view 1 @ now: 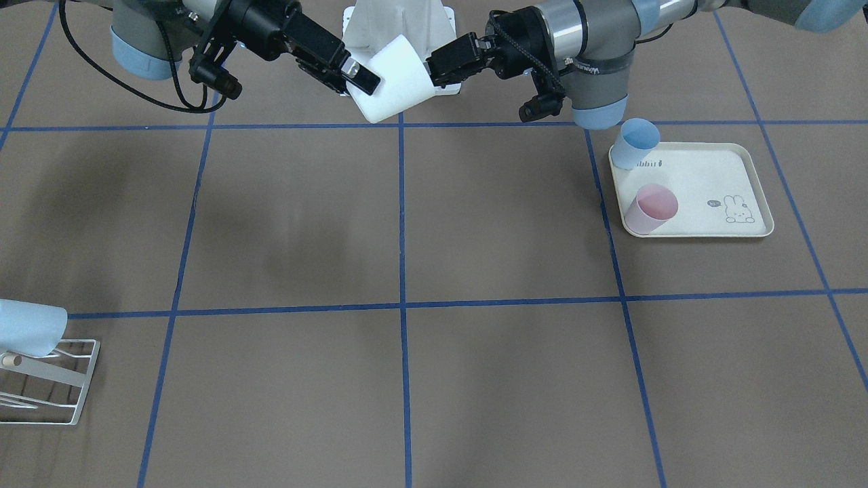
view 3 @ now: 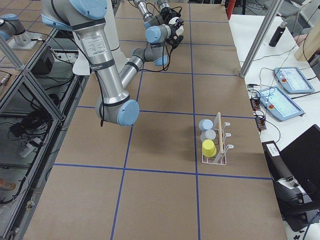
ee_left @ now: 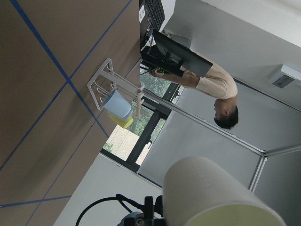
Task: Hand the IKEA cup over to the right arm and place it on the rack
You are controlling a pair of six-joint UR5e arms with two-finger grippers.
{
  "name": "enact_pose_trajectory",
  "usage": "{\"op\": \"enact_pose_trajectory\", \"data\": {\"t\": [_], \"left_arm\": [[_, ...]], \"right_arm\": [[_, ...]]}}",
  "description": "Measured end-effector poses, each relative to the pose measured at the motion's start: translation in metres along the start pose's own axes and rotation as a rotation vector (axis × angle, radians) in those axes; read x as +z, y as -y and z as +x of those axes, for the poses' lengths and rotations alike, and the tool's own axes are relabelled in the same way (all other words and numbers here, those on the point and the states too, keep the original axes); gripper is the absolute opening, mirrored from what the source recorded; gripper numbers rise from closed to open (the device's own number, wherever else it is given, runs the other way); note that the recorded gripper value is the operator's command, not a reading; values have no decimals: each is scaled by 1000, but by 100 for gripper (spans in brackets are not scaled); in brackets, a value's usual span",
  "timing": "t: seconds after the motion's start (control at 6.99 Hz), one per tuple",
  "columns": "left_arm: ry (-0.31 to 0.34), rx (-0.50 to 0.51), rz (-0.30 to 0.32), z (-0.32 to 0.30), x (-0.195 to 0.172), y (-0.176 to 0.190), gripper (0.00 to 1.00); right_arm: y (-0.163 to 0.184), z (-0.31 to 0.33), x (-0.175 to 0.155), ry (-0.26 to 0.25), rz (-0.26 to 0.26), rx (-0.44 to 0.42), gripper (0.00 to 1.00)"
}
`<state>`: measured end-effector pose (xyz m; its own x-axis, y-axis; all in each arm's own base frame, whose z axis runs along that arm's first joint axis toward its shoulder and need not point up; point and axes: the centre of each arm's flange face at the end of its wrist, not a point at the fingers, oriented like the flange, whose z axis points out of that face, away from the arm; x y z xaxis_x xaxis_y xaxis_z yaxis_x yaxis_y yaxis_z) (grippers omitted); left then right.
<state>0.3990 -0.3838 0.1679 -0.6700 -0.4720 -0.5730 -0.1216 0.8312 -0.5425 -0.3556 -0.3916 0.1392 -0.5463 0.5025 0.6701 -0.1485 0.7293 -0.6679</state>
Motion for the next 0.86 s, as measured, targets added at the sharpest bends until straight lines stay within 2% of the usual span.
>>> {"op": "enact_pose_trajectory", "data": {"t": [0.14,0.29,0.43,0.57,0.72,0.86], "left_arm": [[-4,-1,-3,1,1,-1,0],[-6,-3,-4,2,2,-2,0],[-7,-4,-4,2,2,-2,0],[-6,-4,-4,2,2,-2,23],[-7,-4,-4,2,2,-2,67],[-5,-2,-3,2,3,-1,100]], "right_arm": [[0,0,0,-1,-1,1,85],[-1,0,0,-1,-2,2,73],[-1,0,0,0,-3,4,37],[-1,0,0,2,-3,10,9],[-2,0,-1,2,-4,19,2],[-2,-1,-1,3,-5,23,1]]}}
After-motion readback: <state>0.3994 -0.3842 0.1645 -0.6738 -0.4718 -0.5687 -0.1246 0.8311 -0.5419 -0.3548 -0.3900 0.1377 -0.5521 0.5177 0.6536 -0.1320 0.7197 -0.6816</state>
